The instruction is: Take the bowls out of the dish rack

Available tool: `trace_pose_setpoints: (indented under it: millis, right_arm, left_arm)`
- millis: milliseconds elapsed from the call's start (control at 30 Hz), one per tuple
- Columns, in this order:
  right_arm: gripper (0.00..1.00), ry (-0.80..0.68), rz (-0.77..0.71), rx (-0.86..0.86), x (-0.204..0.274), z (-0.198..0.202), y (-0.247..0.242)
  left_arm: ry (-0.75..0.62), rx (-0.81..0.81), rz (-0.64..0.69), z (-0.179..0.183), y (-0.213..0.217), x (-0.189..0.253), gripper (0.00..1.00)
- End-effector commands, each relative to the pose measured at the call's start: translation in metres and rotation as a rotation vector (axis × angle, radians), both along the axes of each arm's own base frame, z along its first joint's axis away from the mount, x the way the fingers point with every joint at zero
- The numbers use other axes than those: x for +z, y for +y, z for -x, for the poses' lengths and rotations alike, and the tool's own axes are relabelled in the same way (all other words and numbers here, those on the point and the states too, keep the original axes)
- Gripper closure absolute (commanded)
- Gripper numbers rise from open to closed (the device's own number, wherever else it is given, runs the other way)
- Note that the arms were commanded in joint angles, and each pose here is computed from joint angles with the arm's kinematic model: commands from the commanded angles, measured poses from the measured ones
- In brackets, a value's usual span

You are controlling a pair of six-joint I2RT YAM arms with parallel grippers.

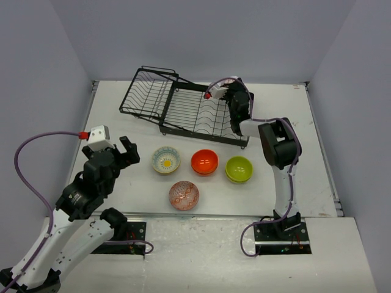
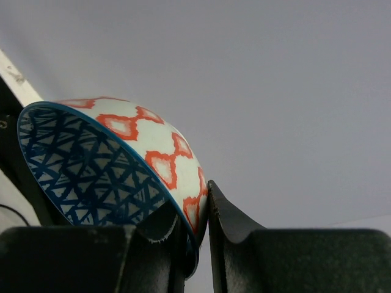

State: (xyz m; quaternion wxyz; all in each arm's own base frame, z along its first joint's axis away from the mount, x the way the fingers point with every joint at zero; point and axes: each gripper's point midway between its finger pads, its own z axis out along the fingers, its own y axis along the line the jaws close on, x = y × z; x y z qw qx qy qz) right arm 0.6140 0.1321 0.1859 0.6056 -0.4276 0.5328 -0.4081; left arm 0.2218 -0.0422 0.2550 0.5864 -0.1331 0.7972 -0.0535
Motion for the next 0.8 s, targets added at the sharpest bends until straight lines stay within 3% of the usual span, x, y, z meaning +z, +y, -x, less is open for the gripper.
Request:
trace_pose_setpoints:
  millis: [0,167,233,333,367,433,467,533,567,633,700,767]
  right_arm:
    - [1.0,-0.284,-0.04,-0.005,0.091,0.016,0.0]
    - [1.0,-0.353,-0.231,-0.006,0.145,0.047,0.001]
    - [1.0,-0.386,-0.375,0.017,0.185,0.073,0.003]
    - [1.0,-0.296,-0.6,0.055,0.22,0.106,0.014]
    - [1.0,-0.136,-0.708,0.063,0.197,0.11,0.028]
    - [1.0,-0.014,-0.902,0.181,0.231,0.143,0.049]
    - [1.0,0.206,-1.042,0.197,0.21,0.16,0.066]
    - [1.0,0.371,-1.195,0.264,0.215,0.194,0.08]
    - [1.0,0.566,-1.306,0.309,0.198,0.22,0.102]
    - [1.0,0.725,-1.359,0.383,0.194,0.259,0.118]
    - [1.0,0.985,-1.346,0.486,0.168,0.314,0.148]
    - [1.0,1.078,-1.318,0.498,0.156,0.338,0.153]
  left_arm:
    - [-0.029,-0.003,-0.003,-0.002,0.001,0.007,0.0]
    - [-0.049,0.027,0.017,0.0,0.008,0.013,0.0]
    - [-0.08,0.052,0.038,0.003,0.015,0.018,0.0]
    - [-0.11,0.089,0.059,0.005,0.024,0.024,0.0]
    - [-0.112,0.099,0.059,0.005,0.027,0.024,0.0]
    - [-0.111,0.127,0.057,0.003,0.033,0.024,0.0]
    - [-0.106,0.124,0.057,0.002,0.033,0.023,0.0]
    - [-0.107,0.144,0.054,-0.001,0.038,0.023,0.0]
    - [-0.105,0.136,0.058,-0.002,0.038,0.022,0.0]
    - [-0.107,0.15,0.056,-0.004,0.042,0.023,0.0]
    - [-0.116,0.165,0.057,-0.004,0.046,0.024,0.0]
    - [-0.125,0.171,0.059,-0.002,0.048,0.025,0.0]
